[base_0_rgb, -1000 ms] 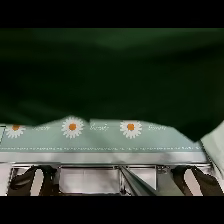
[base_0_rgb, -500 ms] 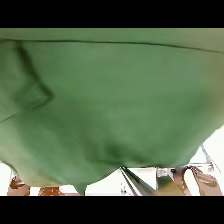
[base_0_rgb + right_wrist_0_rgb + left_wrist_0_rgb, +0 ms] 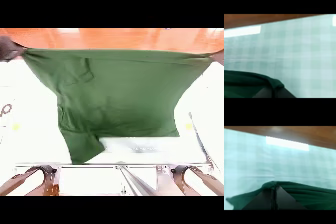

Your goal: Fold the shirts.

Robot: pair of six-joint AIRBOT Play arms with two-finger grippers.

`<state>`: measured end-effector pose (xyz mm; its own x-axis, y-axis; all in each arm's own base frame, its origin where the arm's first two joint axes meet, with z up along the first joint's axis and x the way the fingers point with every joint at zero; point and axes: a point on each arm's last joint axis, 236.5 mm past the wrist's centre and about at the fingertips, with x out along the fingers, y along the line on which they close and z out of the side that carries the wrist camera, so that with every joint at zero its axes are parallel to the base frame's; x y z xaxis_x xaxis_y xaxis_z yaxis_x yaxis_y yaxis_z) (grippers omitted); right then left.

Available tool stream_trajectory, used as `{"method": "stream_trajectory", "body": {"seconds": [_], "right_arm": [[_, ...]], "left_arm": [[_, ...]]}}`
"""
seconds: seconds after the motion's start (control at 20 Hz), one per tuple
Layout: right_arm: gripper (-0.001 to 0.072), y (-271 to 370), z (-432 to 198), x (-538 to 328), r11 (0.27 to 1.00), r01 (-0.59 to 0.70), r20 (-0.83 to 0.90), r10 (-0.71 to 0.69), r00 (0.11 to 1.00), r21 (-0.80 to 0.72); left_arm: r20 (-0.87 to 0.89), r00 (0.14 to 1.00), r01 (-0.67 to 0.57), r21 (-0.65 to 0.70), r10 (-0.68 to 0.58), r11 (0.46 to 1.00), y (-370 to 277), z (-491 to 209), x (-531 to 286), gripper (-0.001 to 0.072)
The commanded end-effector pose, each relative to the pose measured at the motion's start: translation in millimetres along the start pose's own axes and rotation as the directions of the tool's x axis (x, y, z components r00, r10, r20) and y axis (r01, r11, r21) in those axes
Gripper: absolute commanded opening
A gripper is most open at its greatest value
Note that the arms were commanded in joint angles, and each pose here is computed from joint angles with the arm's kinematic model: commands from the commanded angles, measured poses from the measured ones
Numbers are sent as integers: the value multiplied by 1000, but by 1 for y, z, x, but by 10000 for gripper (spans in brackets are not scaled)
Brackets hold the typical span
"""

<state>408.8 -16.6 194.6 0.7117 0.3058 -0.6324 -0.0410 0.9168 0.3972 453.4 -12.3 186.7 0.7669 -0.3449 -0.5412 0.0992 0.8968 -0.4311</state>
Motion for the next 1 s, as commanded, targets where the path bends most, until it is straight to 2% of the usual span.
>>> {"method": "stream_trajectory", "body": {"seconds": [0.0, 0.35, 0.7, 0.95], "right_arm": [[22, -40, -1, 104, 991, -31, -34, 35, 999, 130], [22, -71, 7, 228, 971, -52, -43, 63, 997, 232], [22, -85, 27, 258, 965, -59, -33, 70, 997, 254], [22, -88, 13, 260, 967, -53, -90, 78, 993, 248]], "left_arm": [[-15, 1000, -24, -22, 24, 999, 33, -16, 96, 21], [-77, 995, -79, -147, 68, 986, 75, -45, 184, 21], [-196, 980, -58, -164, 25, 985, 80, -74, 211, 21], [-310, 950, -22, -174, -33, 985, 67, -101, 204, 21]]}}
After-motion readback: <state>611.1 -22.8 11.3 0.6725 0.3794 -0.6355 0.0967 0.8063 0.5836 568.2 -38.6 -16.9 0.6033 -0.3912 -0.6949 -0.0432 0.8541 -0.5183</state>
